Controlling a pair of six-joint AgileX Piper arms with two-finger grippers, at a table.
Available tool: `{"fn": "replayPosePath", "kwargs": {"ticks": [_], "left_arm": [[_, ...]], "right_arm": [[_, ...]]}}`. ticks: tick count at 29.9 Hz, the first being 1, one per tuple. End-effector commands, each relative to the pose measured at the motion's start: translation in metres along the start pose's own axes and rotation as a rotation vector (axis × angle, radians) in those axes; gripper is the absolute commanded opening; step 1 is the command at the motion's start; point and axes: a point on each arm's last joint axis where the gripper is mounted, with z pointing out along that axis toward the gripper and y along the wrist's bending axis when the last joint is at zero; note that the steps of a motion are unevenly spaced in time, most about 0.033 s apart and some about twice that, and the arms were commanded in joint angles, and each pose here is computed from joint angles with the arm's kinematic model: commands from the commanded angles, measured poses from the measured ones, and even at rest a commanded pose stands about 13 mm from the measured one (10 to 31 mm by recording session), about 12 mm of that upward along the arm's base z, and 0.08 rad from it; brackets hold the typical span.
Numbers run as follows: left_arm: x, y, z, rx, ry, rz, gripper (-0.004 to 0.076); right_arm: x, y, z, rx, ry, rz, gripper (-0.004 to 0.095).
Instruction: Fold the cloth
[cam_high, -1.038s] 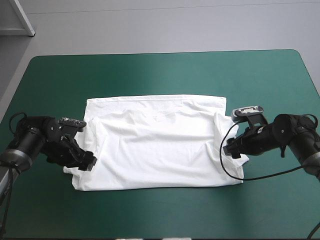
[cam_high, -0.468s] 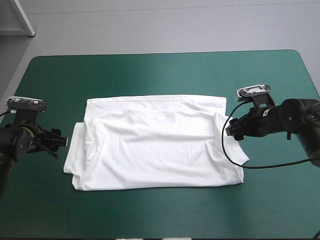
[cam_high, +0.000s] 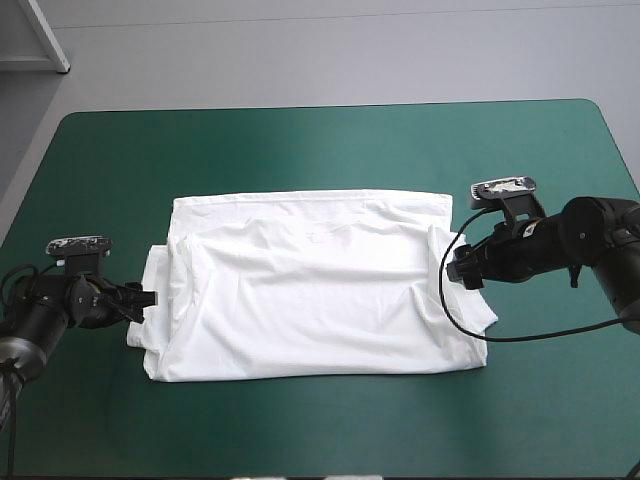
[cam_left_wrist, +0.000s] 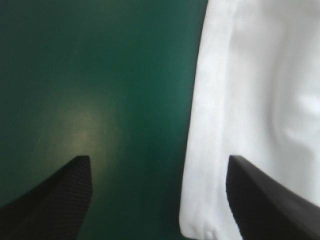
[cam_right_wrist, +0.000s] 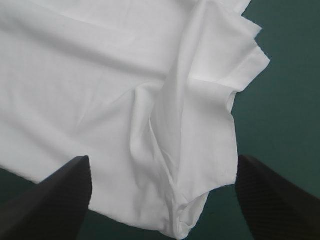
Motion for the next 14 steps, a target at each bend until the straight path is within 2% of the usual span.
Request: {"fn": "replayPosePath", "kwargs": {"ticks": [1,12,14], "left_arm": [[-0.013,0.001,0.012,0.010,-0.049,0.006,0.0540],[-0.019,-0.011,0.056,0.091,-0.003,-0.004,0.0537],[-0.017,-0.011,0.062,0.092,0.021,-0.001,0.0509]], "right_arm": [[-0.005,0.008,-0.019,-0.021,-0.092,-0.015,0.0740],[-0.005,0.009,-0.020,-0.029,-0.101,-0.022,0.0738],[-0.006,0.009,-0.020,-0.028,-0.102,-0.025,0.0738]]}}
